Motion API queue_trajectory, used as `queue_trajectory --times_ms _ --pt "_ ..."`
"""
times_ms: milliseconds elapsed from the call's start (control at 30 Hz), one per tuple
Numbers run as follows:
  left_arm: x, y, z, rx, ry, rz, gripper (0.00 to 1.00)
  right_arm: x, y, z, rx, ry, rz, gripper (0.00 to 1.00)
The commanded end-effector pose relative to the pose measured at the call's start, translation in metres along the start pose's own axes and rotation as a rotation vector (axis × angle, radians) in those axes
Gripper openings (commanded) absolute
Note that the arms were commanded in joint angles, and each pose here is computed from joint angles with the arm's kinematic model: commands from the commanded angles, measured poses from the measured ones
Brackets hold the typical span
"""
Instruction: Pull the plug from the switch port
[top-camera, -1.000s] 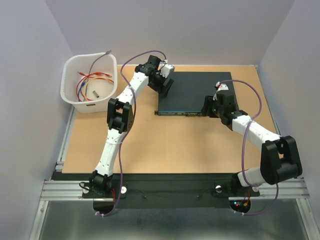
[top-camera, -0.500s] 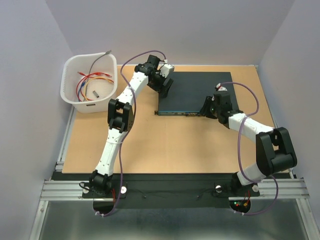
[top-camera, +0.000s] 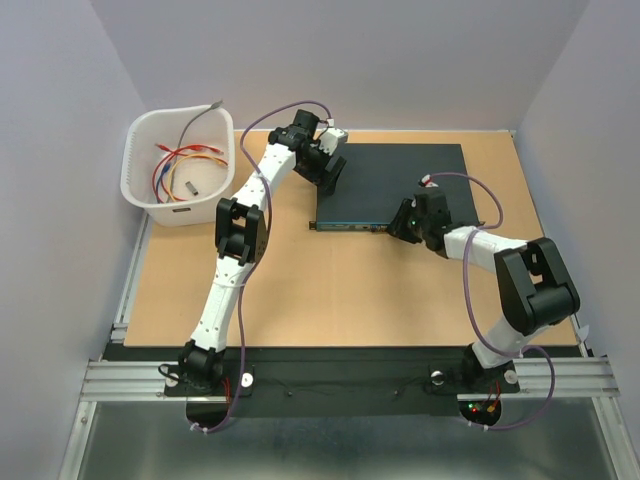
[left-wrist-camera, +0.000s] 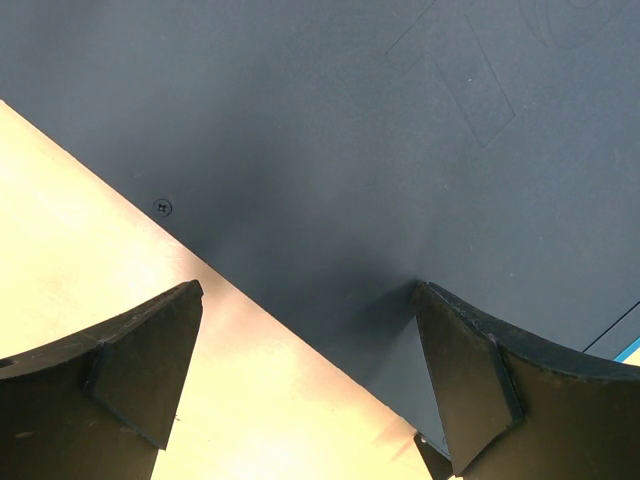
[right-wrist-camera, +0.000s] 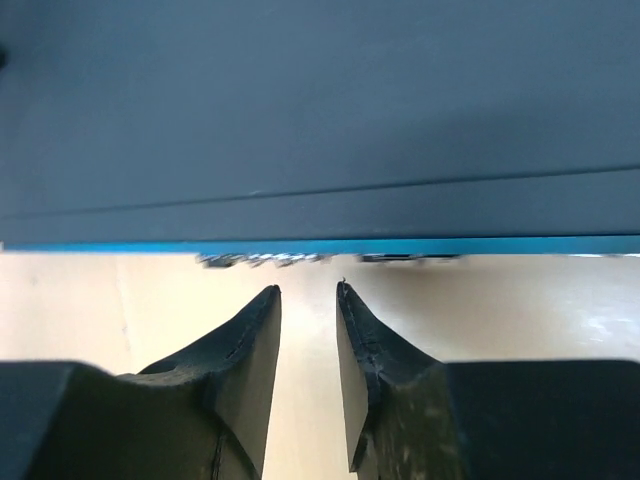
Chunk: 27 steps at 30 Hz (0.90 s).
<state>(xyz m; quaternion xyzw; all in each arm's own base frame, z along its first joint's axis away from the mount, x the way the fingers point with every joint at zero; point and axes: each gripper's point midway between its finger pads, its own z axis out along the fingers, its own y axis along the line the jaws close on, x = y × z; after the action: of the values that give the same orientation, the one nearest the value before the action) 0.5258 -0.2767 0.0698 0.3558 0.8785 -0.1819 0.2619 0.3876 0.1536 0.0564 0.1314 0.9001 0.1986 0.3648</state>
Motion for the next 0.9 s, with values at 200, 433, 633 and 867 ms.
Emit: queue_trajectory --times_ms 200,433,633,867 --pt "0.0 0.002 0.001 -0.001 0.004 0.01 0.99 -0.023 0.02 0.001 -0.048 -0.084 -0.064 0.35" --pt "-0.001 0.002 -0.001 -0.007 0.001 0.014 0.99 -0.033 0.016 0.0 -0.02 -0.121 -0.125 0.39" --pt "0.001 0.002 0.002 -0.003 0.008 0.01 0.99 -0.04 0.02 0.005 -0.029 -0.133 -0.157 0.38" --pt "-0.001 0.003 -0.001 -0.01 0.002 0.014 0.99 -0.041 0.023 0.01 -0.045 -0.128 -0.191 0.38"
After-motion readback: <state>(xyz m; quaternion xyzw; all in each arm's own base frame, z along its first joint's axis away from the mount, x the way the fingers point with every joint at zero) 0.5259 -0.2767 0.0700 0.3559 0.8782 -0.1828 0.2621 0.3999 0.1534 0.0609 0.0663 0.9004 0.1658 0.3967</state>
